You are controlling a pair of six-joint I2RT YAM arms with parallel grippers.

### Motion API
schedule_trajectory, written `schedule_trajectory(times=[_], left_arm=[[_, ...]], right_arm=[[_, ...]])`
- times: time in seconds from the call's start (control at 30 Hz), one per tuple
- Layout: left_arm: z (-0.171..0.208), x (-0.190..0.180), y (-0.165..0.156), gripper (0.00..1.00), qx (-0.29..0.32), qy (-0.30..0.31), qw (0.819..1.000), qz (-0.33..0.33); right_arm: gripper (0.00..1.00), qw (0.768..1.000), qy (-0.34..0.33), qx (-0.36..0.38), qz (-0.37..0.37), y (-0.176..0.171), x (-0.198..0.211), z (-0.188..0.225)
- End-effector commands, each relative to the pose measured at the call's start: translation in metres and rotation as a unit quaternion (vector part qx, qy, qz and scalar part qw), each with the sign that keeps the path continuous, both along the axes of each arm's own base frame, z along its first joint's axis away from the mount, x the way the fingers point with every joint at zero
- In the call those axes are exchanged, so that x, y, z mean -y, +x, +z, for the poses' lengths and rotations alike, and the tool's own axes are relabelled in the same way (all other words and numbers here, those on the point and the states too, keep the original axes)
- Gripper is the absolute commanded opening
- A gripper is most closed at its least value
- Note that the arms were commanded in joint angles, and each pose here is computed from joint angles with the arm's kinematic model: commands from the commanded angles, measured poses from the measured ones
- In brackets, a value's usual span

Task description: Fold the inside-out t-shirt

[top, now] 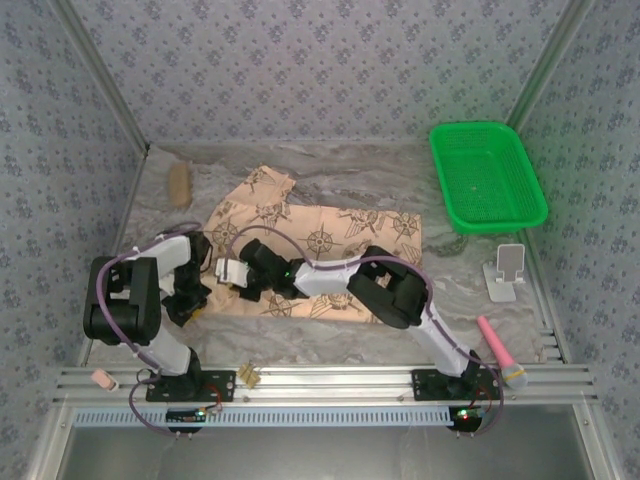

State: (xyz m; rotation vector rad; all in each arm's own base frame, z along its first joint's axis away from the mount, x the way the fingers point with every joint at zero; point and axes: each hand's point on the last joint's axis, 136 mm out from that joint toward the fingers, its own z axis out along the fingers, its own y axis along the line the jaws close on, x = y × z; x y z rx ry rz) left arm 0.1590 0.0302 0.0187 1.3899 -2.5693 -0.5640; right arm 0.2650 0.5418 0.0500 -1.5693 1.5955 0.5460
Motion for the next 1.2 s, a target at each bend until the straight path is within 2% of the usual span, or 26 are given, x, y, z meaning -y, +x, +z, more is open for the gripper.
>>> schedule_trajectory(times=[0.0,0.07,0.17,0.3,0.37,0.4,0.43,0.53,0.63,0.7,0.77,0.87,0.93,1.0,1.07,1.17], left_arm=[[0.002,-0.005,-0.006,0.30,-0.004,0.014,1.000,0.007],[0.003,-0.006,-0.007,0.30,-0.005,0.015,1.000,0.007],[0.006,-0.010,-0.010,0.30,-0.009,0.027,1.000,0.003],[0.011,-0.018,-0.016,0.30,-0.010,0.043,0.999,0.010],[0.014,-0.020,-0.022,0.31,-0.014,0.041,0.999,0.023],[0.014,-0.019,-0.023,0.32,-0.007,0.039,0.999,0.023],[0.016,-0.019,-0.024,0.32,0.000,0.038,0.999,0.023],[0.022,-0.015,-0.020,0.35,0.034,0.023,0.999,0.020],[0.033,-0.005,-0.012,0.39,0.057,-0.012,0.998,0.007],[0.042,0.001,-0.007,0.41,0.070,-0.023,0.997,-0.005],[0.054,0.008,0.000,0.42,0.084,-0.025,0.996,-0.018],[0.065,0.021,0.019,0.43,0.117,-0.029,0.992,-0.039],[0.062,0.030,0.031,0.43,0.132,-0.043,0.990,-0.037],[0.052,0.048,0.043,0.43,0.145,-0.085,0.985,-0.030],[0.042,0.068,0.053,0.43,0.156,-0.135,0.978,-0.025],[0.035,0.073,0.059,0.44,0.157,-0.138,0.978,-0.027]], right_arm=[[0.00,0.998,0.034,-0.010,-0.050,0.022,0.006,0.026],[0.00,0.997,0.039,-0.014,-0.070,0.032,0.014,0.031],[0.00,0.989,0.048,-0.031,-0.140,0.060,0.030,0.031],[0.00,0.968,0.054,-0.061,-0.237,0.094,0.057,0.023],[0.12,0.952,0.061,-0.080,-0.287,0.106,0.073,0.021],[0.26,0.945,0.076,-0.096,-0.303,0.110,0.078,0.024],[0.32,0.940,0.093,-0.115,-0.306,0.111,0.080,0.025],[0.29,0.933,0.126,-0.131,-0.311,0.117,0.085,0.041],[0.31,0.950,0.141,-0.123,-0.248,0.104,0.075,0.067],[0.35,0.965,0.128,-0.113,-0.202,0.090,0.070,0.076],[0.43,0.974,0.109,-0.114,-0.165,0.079,0.070,0.074],[0.49,0.980,0.068,-0.165,-0.087,0.054,0.062,0.062],[0.51,0.979,0.036,-0.187,-0.076,0.048,0.061,0.048],[0.54,0.971,0.022,-0.214,-0.100,0.056,0.066,0.037],[0.55,0.948,0.019,-0.274,-0.160,0.074,0.077,0.033],[0.52,0.917,-0.005,-0.347,-0.196,0.079,0.084,0.027]])
